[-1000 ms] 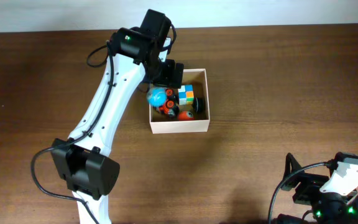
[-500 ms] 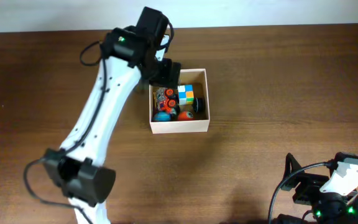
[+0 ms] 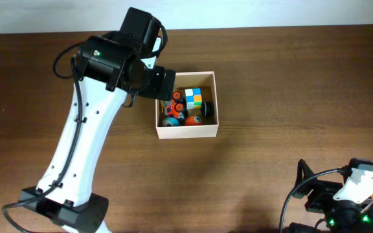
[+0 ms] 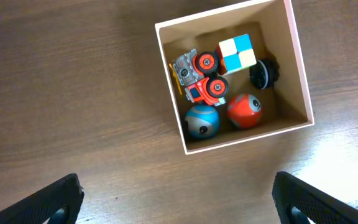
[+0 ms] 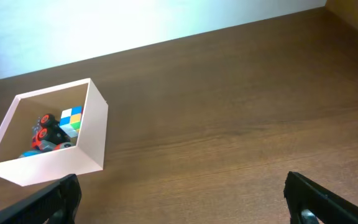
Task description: Pack container
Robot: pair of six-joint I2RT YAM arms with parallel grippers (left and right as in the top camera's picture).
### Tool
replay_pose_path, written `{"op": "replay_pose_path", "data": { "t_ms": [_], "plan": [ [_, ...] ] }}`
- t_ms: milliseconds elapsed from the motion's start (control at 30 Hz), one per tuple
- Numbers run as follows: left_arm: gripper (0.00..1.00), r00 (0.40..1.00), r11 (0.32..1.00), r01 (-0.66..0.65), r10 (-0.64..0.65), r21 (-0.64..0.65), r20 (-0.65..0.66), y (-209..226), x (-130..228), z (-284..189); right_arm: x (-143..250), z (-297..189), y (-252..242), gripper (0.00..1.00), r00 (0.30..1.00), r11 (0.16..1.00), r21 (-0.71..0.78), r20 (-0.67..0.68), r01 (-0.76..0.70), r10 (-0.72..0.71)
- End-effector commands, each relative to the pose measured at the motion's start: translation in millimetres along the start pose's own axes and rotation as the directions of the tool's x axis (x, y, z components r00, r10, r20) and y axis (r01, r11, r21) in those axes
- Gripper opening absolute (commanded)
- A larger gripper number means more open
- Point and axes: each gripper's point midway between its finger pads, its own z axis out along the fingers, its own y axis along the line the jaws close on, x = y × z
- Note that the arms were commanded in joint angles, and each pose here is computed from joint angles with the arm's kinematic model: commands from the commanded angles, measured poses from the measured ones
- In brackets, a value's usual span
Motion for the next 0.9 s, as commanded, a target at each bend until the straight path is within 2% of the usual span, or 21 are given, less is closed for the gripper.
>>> {"op": "replay_pose_path", "data": {
  "t_ms": [0, 200, 333, 433, 533, 633, 867],
  "plan": [
    [0.99, 1.000, 1.000, -0.003, 0.003, -0.015, 0.004, 3.6, -0.5, -1.7, -4.9, -4.5, 1.6, 0.99, 1.000, 1.000, -0.003, 0.023, 0.006, -0.006],
    [0.99, 0.996, 0.999, -0.015, 0.011, -0.047, -0.085, 10.5, 21.6, -2.8, -4.8, -4.5, 1.7, 0.99, 1.000, 1.000, -0.003, 0.023, 0.006, -0.006],
    [0.99, 0.997, 0.997, -0.023, 0.018, -0.073, -0.071, 14.9, 18.2, -2.5, -4.8, -4.5, 1.7, 0.99, 1.000, 1.000, -0.003, 0.023, 0.006, -0.006],
    [0.99, 0.999, 0.996, -0.031, 0.030, -0.089, -0.020, 16.8, 5.4, -1.5, -4.8, -4.5, 1.6, 0.99, 1.000, 1.000, -0.003, 0.023, 0.006, -0.006],
    [0.99, 0.992, 0.991, -0.107, 0.111, -0.078, 0.056, 11.9, -15.6, 4.0, -4.8, -4.5, 1.7, 0.99, 1.000, 1.000, -0.003, 0.023, 0.006, -0.006],
    [0.99, 0.972, 0.979, -0.189, 0.197, -0.069, 0.127, 4.9, -34.8, 13.8, -4.9, -4.5, 1.6, 0.99, 1.000, 1.000, -0.003, 0.023, 0.006, -0.006],
    [0.99, 0.906, 0.967, -0.234, 0.256, -0.104, 0.337, 3.5, -63.9, 10.7, -4.8, -4.5, 1.7, 0.99, 1.000, 1.000, -0.003, 0.023, 0.006, -0.006]
  ]
}}
